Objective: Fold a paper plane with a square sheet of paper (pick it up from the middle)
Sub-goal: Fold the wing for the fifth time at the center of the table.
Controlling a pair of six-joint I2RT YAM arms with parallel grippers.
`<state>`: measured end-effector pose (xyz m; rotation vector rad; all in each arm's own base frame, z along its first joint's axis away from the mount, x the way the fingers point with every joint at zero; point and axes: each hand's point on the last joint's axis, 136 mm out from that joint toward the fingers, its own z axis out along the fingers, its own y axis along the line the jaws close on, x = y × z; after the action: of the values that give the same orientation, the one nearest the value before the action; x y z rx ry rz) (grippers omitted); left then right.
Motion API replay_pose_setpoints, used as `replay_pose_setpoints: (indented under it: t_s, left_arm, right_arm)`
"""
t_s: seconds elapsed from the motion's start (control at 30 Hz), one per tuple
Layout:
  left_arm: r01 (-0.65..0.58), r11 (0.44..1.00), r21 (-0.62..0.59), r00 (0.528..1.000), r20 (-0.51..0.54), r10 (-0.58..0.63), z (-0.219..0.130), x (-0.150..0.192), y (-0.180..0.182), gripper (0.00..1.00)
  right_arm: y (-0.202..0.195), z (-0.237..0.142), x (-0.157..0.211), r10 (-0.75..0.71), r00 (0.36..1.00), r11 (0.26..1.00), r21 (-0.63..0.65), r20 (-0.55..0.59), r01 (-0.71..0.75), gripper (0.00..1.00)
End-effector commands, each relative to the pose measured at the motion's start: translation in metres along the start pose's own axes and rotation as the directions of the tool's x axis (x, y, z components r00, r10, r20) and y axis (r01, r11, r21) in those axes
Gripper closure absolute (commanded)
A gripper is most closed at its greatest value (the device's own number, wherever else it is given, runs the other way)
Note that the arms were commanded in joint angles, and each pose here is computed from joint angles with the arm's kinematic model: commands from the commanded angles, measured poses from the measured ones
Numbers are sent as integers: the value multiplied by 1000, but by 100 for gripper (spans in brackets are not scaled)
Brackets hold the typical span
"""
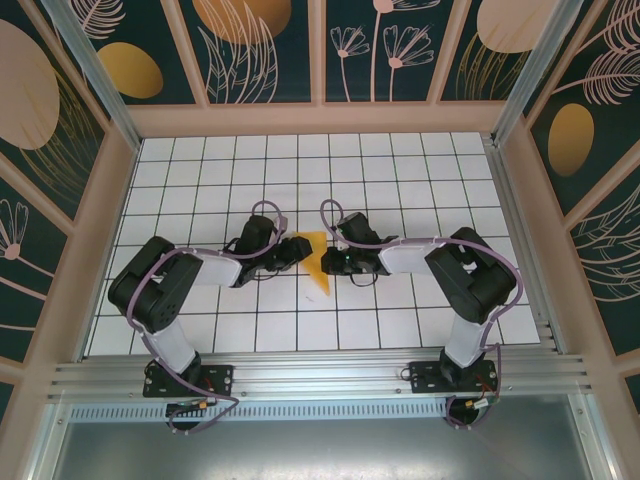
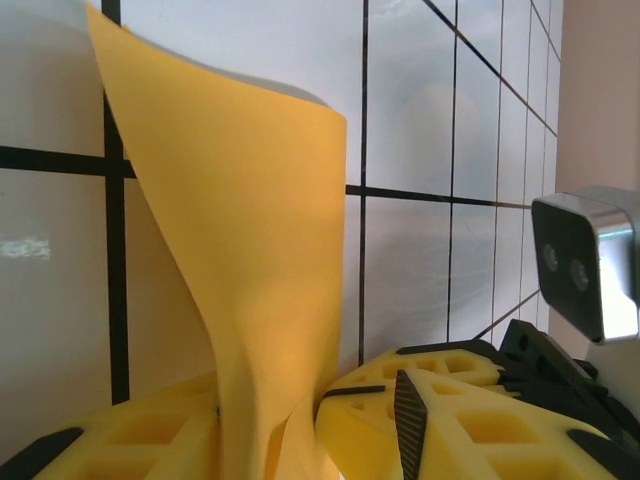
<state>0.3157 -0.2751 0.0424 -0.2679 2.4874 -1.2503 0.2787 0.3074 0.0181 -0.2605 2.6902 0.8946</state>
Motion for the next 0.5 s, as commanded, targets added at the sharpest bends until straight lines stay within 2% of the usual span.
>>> replay_pose_setpoints:
  t_s: [0.0, 0.23, 0.47]
  left_arm:
    - [-19, 1000, 2, 1000, -20, 19, 2, -2, 1, 56]
    - [-6, 1000, 7, 999, -46, 7, 4, -4, 8, 59]
    - [-12, 1000, 10, 999, -38, 12, 2, -6, 8, 83]
  right_arm:
    - [-25, 5, 19, 3, 999, 997, 74, -48, 0, 90]
    - [-24, 6, 18, 1, 999, 998, 66, -41, 2, 90]
    - [-20, 4, 14, -10, 1000, 998, 61, -29, 11, 89]
